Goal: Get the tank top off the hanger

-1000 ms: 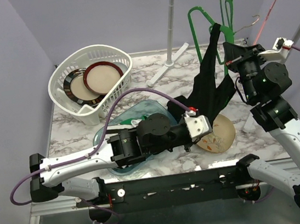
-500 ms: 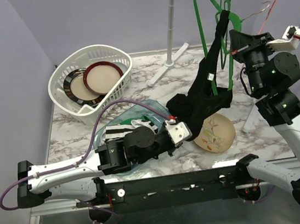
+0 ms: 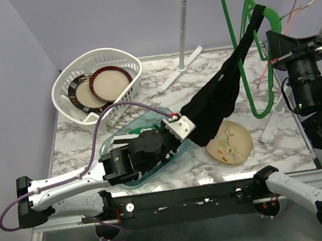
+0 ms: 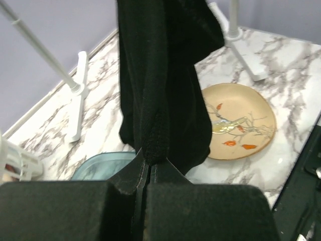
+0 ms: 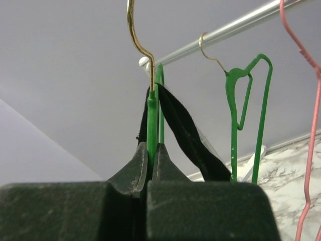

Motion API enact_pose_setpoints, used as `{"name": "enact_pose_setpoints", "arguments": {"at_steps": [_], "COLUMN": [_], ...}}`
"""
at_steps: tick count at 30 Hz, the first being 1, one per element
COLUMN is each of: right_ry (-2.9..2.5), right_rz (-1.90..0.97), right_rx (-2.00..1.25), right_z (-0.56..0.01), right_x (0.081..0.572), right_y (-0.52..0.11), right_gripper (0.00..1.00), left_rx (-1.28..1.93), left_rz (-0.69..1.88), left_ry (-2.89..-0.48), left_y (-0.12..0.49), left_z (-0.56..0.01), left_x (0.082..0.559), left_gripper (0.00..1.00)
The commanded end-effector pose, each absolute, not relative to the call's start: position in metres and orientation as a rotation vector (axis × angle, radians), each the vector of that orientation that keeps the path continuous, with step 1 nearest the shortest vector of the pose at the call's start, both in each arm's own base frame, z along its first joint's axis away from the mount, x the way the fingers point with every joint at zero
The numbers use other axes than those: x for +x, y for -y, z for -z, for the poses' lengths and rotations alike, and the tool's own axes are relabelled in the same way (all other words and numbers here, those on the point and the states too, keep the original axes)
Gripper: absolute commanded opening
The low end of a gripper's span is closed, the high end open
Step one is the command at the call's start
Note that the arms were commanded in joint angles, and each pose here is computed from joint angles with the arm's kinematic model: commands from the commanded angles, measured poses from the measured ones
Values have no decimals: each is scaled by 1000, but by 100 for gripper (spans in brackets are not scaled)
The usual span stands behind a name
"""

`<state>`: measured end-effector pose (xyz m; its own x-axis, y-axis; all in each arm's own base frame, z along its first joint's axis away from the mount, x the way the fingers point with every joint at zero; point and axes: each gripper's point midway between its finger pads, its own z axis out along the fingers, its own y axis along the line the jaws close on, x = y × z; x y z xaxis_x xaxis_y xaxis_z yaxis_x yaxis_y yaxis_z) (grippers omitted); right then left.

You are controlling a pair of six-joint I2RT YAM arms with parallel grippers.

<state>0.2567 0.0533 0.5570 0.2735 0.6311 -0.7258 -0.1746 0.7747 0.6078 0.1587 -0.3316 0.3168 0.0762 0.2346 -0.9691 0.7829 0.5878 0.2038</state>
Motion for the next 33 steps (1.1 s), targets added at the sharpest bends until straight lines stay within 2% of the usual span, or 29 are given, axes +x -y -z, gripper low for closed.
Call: {"name": "enact_pose_setpoints", "arguments": {"at_steps": [1, 7, 11, 20, 27, 33], "right_ry": [-1155, -1267, -1308, -1484, -1525, -1590], "right_rz": [-628, -693, -724, -857, -876, -819], "right_rx": [340, 166, 81, -101, -148, -157], "right_z": [-583, -556, -533, -455, -428, -399], "right_x": [219, 178, 151, 112, 90, 92], "right_y": [-57, -73, -77, -104, -103, -98], "right_gripper": [1, 1, 1, 1, 1, 1], "left_rx": [792, 628, 505, 227, 94, 37], "left_rz": [349, 286, 237, 73, 51, 48], "left_ry": [-1568, -1582, -1554, -1516, -1414, -1311], "left_y": [309, 290, 280, 249, 228, 208], "left_z": [-308, -340, -382, -462, -522, -569], "left_x": [194, 238, 266, 324, 333, 328], "left_gripper": [0, 0, 0, 0, 0, 0]}}
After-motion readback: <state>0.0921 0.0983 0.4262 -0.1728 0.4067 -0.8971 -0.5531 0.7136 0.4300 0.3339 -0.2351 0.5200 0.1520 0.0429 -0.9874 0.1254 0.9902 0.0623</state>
